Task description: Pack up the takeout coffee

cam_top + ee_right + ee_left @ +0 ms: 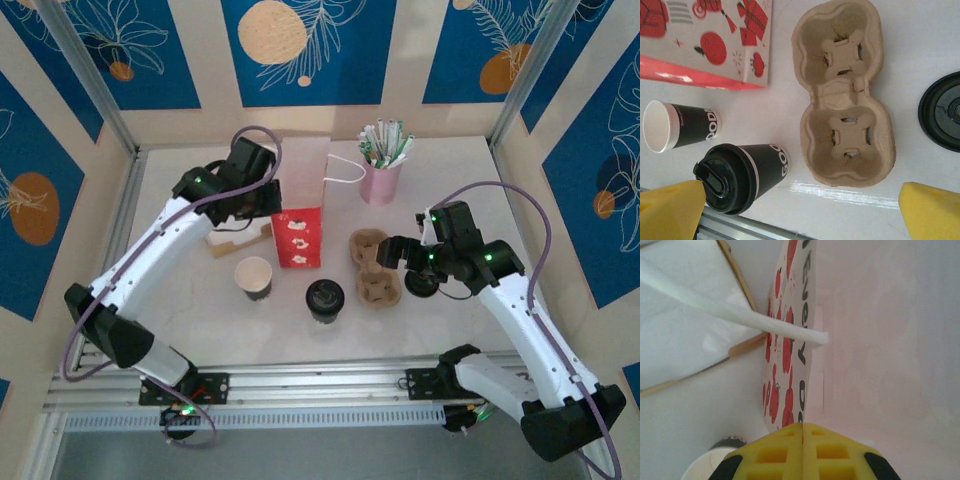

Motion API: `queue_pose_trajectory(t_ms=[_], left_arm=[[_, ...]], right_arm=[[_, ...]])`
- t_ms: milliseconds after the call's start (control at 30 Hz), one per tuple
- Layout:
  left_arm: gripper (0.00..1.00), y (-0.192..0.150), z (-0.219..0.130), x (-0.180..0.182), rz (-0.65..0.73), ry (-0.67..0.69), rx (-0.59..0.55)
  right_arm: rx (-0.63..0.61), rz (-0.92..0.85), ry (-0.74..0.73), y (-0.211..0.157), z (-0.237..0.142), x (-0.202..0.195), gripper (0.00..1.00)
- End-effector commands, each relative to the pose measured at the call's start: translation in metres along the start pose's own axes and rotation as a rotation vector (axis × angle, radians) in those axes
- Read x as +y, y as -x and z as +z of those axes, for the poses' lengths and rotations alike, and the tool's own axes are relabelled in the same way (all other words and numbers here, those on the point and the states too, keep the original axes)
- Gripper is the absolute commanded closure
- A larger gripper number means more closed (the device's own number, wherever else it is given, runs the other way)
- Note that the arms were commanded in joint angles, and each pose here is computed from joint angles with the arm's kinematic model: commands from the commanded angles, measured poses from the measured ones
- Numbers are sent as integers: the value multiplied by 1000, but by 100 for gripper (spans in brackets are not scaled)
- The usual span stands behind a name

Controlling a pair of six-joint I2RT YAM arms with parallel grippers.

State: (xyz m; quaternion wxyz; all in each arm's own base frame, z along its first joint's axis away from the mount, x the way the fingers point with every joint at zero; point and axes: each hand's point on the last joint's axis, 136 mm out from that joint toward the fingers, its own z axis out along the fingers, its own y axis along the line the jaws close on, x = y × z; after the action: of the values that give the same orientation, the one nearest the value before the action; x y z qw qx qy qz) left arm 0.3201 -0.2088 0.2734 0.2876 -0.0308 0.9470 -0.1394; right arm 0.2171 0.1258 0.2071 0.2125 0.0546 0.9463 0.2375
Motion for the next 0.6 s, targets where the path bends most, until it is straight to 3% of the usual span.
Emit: queue_pose_trajectory(t_ms=[0, 367, 567], left_arm=[[100, -1, -14, -2, -59, -14, -51], [100, -24, -26, -3, -105, -30, -60], [72, -31, -34, 0, -115, -61, -87]], right_arm=[[11, -36, 34, 1, -4, 10, 1], [43, -85, 15, -5, 2, 17, 1], [85, -204, -123, -15, 18, 13, 0]])
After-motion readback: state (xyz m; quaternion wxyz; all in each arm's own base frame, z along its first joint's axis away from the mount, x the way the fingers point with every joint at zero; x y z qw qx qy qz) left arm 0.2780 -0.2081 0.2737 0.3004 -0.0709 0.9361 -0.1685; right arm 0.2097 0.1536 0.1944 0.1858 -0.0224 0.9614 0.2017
